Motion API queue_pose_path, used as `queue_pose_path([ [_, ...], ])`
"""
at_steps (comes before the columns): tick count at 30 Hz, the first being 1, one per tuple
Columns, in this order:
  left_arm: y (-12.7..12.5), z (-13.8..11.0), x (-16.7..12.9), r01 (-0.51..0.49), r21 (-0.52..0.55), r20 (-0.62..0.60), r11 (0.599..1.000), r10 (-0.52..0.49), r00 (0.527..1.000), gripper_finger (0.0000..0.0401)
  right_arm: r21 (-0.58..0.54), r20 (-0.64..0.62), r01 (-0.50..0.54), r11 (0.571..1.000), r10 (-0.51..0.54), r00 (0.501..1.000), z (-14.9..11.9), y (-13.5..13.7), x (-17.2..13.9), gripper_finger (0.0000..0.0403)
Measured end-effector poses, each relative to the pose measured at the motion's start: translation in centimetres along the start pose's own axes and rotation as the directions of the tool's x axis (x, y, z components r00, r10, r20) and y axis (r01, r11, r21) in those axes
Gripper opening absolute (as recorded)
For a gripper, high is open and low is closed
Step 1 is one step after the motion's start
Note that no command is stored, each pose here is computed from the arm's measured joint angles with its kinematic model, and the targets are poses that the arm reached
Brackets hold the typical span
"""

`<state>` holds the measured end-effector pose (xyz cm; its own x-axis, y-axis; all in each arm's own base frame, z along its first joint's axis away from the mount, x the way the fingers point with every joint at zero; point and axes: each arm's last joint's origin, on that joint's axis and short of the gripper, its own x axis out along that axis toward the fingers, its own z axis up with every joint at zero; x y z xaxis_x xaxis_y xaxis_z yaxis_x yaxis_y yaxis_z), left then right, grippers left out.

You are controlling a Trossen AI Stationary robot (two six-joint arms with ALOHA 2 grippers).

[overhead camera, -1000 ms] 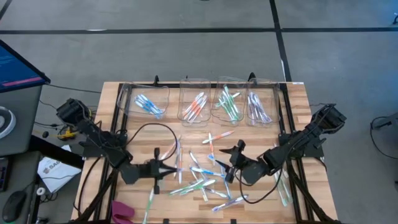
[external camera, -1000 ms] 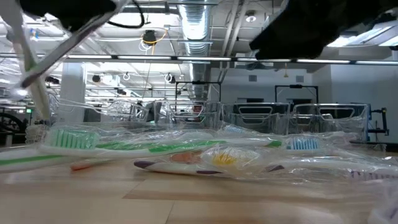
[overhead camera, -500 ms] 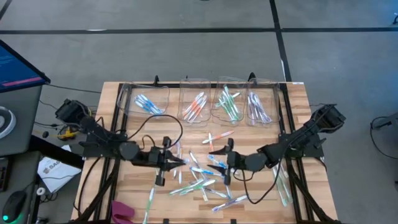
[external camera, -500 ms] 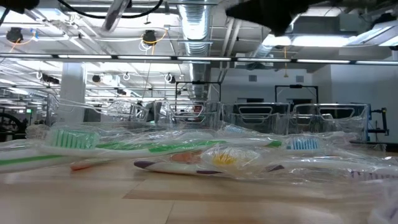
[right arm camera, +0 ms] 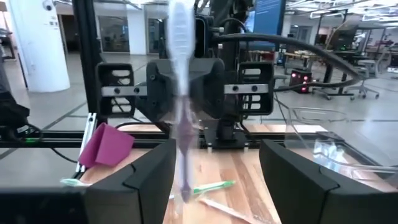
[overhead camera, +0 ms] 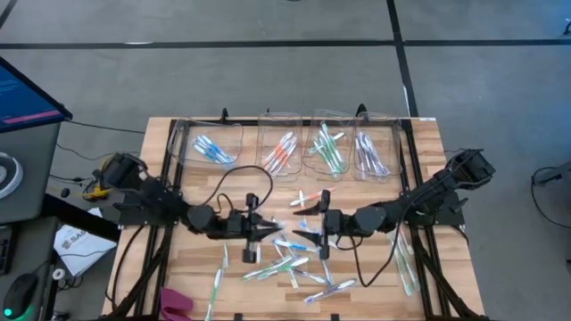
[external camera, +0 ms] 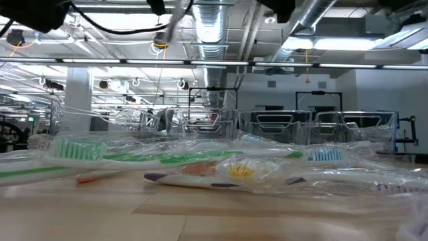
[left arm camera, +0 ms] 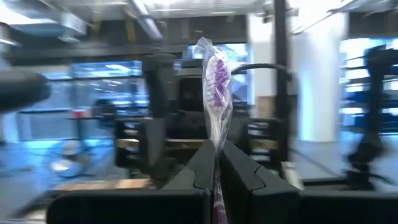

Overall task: Pick & Place Toothbrushes
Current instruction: Put the violet toothbrush into the right transparent bin

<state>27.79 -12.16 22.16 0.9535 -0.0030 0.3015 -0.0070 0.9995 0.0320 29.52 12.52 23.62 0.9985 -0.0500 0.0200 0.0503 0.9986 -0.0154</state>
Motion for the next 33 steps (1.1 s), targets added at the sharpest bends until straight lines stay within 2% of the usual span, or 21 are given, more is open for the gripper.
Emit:
queue_pose_path([
  [2,-0.2,-0.1,0.9,-0.043,0.035,0.003,0.998,0.042,0.999,0.0002,0.001,0.001,0.002,1.0,-0.002,1.0,-0.2,0.1,0.3,0.0226],
  [6,-0.8,0.1,2.4,-0.057,0.108,0.023,0.993,0.055,0.998,0.0003,-0.022,-0.008,0.002,1.0,-0.002,1.0,-1.0,0.9,1.7,0.0226],
  [14,-1.2,0.1,2.8,-0.044,0.117,0.024,0.992,0.041,0.999,0.0004,-0.121,-0.016,-0.011,0.993,0.009,1.0,-1.7,3.0,4.8,0.0226],
  [17,-1.4,0.2,2.7,-0.035,0.127,0.024,0.991,0.032,0.999,0.0005,-0.169,-0.015,-0.009,0.986,0.007,1.0,-1.5,3.8,4.7,0.0226],
  [21,-2.0,0.4,2.4,-0.023,0.163,0.026,0.986,0.019,0.999,0.0005,-0.179,-0.02,0.079,0.981,-0.084,0.996,-1.2,4.0,4.4,0.0226],
  [25,-2.0,0.5,2.4,-0.024,0.164,0.027,0.986,0.02,0.999,0.0005,-0.18,-0.023,0.083,0.98,-0.089,0.996,-1.2,3.9,4.4,0.022],
  [29,-1.9,0.5,2.4,-0.028,0.165,0.026,0.986,0.024,0.999,0.0005,-0.195,-0.043,0.082,0.977,-0.093,0.995,-1.5,3.7,4.5,0.0179],
  [33,-1.9,0.5,2.4,-0.028,0.165,0.026,0.986,0.024,0.999,0.0005,-0.213,-0.07,0.076,0.974,-0.093,0.993,-1.8,3.7,4.5,0.0098],
])
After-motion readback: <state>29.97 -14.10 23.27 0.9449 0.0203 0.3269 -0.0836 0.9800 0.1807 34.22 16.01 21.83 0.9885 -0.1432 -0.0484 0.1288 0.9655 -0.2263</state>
